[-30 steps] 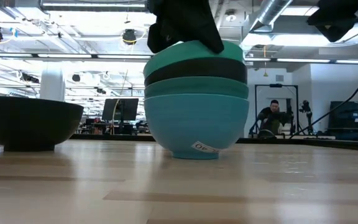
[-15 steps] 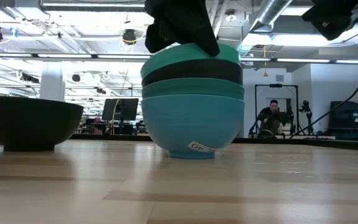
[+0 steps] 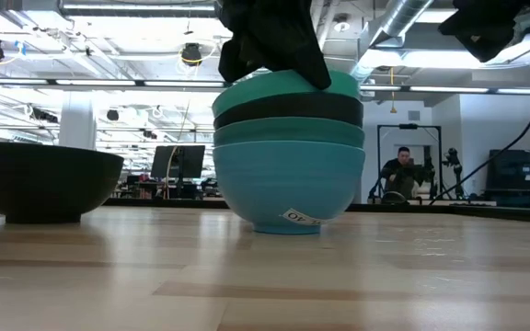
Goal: Nest bowls inside each other
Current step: Stack the light blue bowl on top of the black bowl, then stack the black bowl on the light blue bowl
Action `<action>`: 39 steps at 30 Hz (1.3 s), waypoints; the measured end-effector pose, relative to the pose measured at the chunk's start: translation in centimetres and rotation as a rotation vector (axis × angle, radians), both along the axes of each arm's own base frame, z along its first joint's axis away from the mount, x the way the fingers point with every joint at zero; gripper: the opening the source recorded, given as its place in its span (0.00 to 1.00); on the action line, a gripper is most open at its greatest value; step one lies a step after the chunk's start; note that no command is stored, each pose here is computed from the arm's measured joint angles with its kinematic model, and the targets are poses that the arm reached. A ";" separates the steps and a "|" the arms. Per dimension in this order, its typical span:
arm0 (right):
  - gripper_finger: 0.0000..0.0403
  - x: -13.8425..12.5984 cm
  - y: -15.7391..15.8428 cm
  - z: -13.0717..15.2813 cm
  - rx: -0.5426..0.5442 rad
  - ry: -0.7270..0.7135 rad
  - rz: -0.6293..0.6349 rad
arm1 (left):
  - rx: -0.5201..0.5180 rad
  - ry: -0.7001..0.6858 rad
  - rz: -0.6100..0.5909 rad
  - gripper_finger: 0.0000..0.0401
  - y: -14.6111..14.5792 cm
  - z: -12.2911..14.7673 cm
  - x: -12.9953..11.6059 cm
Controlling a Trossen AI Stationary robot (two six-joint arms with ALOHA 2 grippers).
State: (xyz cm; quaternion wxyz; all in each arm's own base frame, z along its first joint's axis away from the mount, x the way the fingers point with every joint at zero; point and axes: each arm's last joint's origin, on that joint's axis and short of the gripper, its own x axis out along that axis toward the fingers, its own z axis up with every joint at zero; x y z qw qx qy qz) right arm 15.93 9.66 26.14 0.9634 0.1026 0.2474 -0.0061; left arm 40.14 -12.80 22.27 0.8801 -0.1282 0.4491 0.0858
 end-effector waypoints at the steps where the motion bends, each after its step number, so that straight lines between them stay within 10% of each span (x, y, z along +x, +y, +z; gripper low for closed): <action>1: 0.42 0.1 0.1 -0.1 -0.002 0.003 0.000 | -0.007 0.000 0.001 0.00 0.0 0.0 0.0; 19: 0.42 0.9 0.7 -0.6 -0.003 0.007 0.003 | -0.089 -0.014 -0.033 0.34 0.8 2.1 1.1; 39: 0.42 1.4 1.0 0.4 0.059 -0.091 0.007 | 0.026 0.047 -0.046 0.35 2.5 10.2 -0.7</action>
